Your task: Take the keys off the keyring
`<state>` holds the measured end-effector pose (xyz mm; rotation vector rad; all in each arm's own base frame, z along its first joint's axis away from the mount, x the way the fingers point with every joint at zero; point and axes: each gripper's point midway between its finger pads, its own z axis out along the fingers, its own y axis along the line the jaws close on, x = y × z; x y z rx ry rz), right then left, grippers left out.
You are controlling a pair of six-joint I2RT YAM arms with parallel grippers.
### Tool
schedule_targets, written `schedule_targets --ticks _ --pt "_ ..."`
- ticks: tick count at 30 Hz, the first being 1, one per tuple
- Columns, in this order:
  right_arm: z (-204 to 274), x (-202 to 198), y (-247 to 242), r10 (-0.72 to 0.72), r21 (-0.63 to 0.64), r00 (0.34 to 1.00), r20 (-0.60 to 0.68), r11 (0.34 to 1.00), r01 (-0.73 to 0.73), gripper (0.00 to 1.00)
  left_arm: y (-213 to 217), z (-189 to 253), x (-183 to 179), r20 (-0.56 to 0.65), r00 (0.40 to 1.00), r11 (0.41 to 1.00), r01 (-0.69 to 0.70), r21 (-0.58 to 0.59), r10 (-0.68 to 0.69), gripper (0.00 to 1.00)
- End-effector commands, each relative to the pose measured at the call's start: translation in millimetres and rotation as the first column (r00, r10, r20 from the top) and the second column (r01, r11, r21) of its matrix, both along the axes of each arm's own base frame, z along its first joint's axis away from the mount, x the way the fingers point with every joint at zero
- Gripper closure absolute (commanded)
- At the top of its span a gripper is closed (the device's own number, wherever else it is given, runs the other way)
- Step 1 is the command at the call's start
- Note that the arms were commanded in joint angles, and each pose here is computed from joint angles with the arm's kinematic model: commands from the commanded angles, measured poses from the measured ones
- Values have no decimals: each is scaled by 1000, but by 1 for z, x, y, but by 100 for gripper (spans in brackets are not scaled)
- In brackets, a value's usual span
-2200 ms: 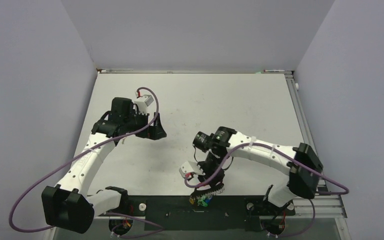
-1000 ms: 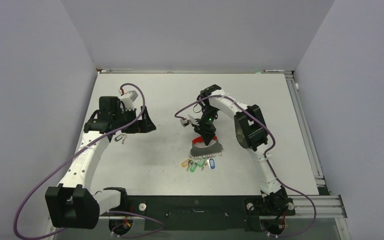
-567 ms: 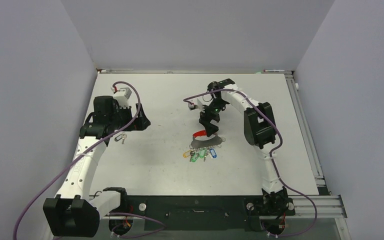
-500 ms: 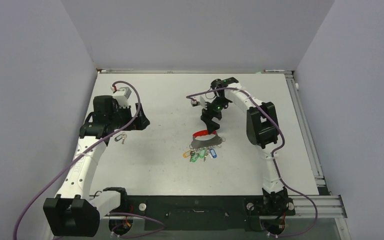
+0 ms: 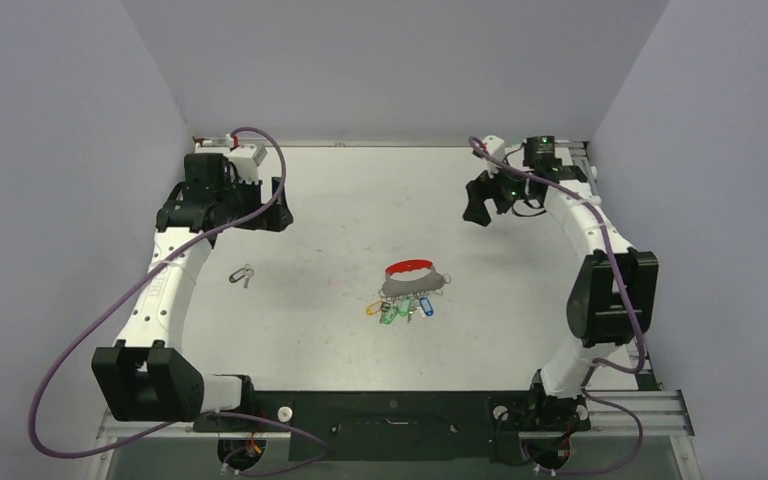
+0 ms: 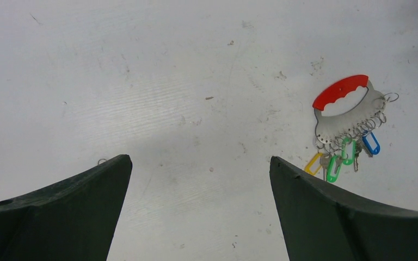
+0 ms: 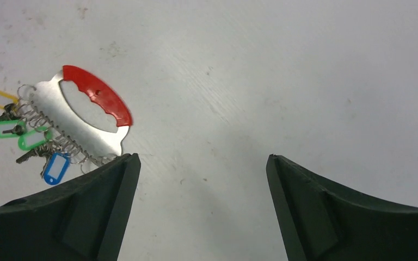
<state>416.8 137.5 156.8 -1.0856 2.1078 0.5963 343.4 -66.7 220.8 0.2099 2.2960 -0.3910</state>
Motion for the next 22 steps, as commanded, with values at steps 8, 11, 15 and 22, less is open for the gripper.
schedule_targets --ticks 8,11,15,22 --pt "22 -5 -50 -480 177 864 148 873 455 10 24 -42 23 -61 994 994 -88 65 92 4" --pt "4 -21 -49 -481 162 868 121 873 461 10 30 -44 21 -59 991 990 -112 91 118 4" --pt "-9 -29 -53 -492 136 862 124 869 476 10 31 -51 18 -62 989 987 -130 90 136 4" --pt "-7 -30 -57 -511 131 849 136 858 496 10 31 -50 15 -72 985 985 -152 79 158 4"
